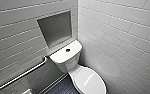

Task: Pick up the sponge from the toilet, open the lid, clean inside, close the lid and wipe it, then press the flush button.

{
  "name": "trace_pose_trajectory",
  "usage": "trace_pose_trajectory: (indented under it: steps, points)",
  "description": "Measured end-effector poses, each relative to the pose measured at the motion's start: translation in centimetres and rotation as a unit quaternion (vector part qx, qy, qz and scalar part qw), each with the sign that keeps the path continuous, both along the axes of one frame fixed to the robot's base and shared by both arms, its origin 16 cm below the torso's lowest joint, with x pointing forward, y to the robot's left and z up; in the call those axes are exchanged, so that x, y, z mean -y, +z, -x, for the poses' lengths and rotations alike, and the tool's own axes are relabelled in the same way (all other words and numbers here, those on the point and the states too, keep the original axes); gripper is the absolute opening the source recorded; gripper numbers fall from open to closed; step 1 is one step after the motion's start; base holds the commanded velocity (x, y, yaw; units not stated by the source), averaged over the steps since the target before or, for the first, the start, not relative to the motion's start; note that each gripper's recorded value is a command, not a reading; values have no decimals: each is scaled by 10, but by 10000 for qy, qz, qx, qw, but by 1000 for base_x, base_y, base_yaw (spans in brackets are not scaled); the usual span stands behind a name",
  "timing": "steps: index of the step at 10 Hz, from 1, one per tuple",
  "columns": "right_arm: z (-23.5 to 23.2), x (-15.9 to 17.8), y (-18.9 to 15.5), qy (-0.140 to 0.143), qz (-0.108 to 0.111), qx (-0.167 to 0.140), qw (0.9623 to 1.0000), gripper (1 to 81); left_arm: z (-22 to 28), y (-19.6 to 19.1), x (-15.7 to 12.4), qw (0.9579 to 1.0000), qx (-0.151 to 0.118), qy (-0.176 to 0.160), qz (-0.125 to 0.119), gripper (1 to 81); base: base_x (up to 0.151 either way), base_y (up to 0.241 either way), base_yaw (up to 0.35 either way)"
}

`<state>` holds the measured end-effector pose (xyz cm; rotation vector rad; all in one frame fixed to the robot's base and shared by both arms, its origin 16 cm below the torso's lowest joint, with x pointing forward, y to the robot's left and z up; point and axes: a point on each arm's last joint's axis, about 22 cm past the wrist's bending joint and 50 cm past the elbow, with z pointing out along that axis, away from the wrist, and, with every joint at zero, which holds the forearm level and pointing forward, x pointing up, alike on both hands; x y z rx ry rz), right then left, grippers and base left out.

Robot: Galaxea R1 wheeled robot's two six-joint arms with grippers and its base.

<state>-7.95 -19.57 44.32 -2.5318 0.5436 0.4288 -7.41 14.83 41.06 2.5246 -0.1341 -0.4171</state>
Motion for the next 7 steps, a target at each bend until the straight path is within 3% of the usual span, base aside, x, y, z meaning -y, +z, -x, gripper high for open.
trace_pose_trajectory:
  steps: [3,7]
  points:
    - [26,1,10,60,95,-77,9999,10,16,16,7,10000,-55,7,35,811,0,0,0]
    - [27,-8,14,75,147,311,9994,10,10,13,-13,9990,356,-90,-263,811,0,0,0]
